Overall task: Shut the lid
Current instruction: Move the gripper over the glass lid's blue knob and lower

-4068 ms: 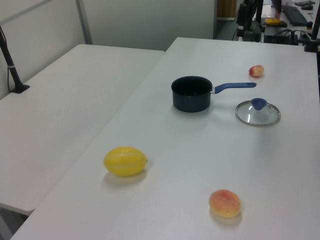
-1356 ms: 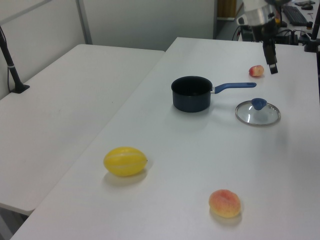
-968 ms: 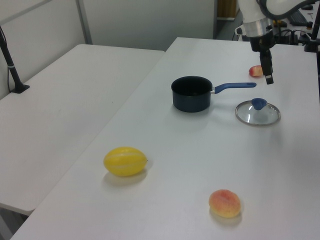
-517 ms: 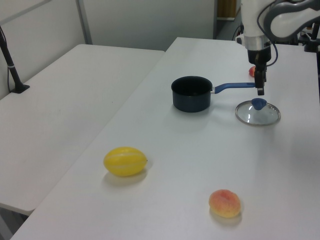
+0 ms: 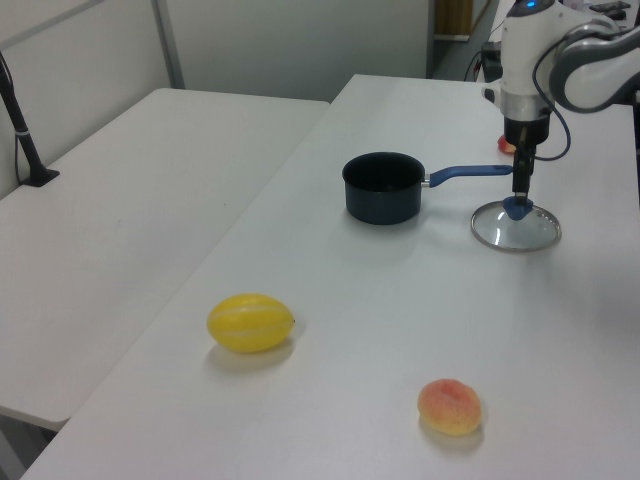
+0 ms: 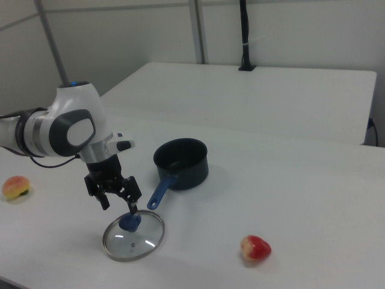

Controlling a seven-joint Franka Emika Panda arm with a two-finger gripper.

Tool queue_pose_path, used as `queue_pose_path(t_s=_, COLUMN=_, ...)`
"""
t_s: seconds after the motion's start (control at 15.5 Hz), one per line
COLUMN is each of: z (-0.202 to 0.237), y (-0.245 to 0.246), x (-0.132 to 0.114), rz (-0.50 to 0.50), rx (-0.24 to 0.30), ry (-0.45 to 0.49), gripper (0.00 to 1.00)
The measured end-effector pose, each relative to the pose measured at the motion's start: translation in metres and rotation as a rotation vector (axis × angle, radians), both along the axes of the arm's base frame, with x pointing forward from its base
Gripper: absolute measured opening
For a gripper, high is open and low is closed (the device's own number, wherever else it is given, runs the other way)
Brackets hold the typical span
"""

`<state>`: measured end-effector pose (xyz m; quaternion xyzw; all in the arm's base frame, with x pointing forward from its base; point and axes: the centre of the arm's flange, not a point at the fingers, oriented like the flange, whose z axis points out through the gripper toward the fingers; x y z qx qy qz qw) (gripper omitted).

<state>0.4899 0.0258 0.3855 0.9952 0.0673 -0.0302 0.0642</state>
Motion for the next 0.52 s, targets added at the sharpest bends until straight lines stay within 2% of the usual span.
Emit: queue_pose_path(t_s=0.52, z=-0.023, y=-0.007, x=-0.008, rz=0.026, rx=-0.036, ry=-0.015, gripper=1.0)
